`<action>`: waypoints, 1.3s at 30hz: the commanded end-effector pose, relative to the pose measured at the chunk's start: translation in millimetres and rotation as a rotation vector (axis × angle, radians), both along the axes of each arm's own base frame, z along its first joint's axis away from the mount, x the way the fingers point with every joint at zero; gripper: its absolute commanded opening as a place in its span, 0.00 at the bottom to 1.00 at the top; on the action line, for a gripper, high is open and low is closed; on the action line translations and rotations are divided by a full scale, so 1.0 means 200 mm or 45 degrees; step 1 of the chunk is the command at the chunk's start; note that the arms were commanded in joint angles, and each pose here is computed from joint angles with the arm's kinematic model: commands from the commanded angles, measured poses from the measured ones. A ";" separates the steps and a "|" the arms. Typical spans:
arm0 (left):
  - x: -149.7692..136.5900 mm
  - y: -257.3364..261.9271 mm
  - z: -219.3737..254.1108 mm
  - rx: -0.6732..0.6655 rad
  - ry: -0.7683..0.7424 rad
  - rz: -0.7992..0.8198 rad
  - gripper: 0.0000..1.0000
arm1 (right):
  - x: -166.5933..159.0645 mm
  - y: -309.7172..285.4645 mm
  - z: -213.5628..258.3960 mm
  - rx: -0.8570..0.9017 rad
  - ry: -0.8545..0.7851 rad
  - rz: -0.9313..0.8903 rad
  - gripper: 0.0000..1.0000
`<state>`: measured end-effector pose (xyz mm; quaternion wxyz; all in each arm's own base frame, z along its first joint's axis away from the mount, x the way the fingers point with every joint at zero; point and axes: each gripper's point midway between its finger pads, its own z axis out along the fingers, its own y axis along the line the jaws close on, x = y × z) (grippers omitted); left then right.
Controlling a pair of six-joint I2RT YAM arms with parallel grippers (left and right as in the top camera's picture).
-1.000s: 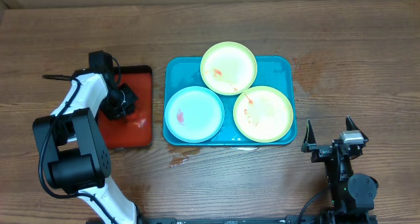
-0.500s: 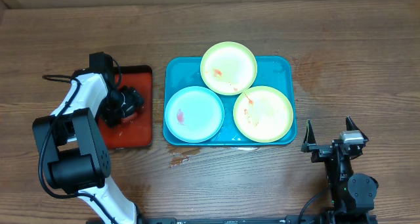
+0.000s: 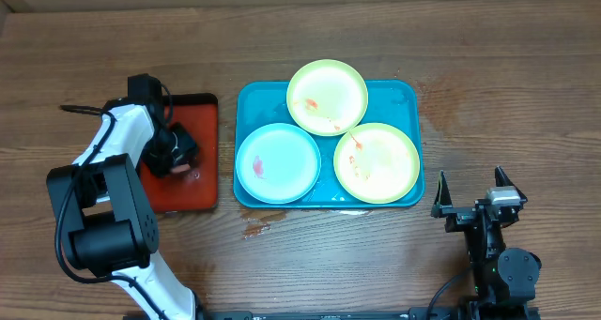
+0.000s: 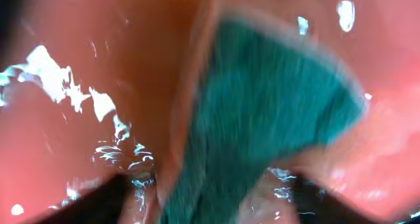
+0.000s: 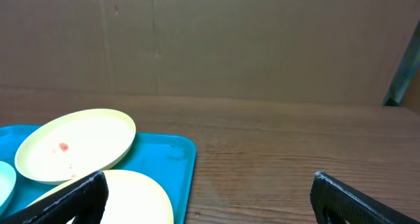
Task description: Clean dirty plates on tray and stack at the side
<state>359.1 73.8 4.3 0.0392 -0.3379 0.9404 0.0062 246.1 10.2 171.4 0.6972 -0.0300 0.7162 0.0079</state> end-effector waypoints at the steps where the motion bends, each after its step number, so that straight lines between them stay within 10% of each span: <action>1: 0.06 0.08 0.01 0.117 -0.042 0.003 1.00 | 0.00 0.00 -0.01 -0.001 -0.004 -0.006 1.00; 3: 0.08 0.09 0.01 0.120 -0.061 0.004 0.96 | 0.00 0.00 -0.01 -0.001 -0.004 -0.006 1.00; 8: 0.09 0.08 0.01 0.107 -0.065 0.003 0.44 | 0.00 0.00 -0.01 -0.001 -0.004 -0.006 1.00; 17: 0.07 0.05 0.16 0.055 -0.001 -0.003 0.04 | 0.00 0.00 -0.01 -0.001 -0.004 -0.006 1.00; 28: 0.12 0.06 0.68 0.054 -0.001 -0.002 0.04 | 0.00 0.00 -0.01 -0.001 -0.004 -0.006 1.00; 39: 0.09 0.04 0.27 0.047 0.024 -0.050 0.04 | 0.00 0.00 -0.01 -0.001 -0.004 -0.006 1.00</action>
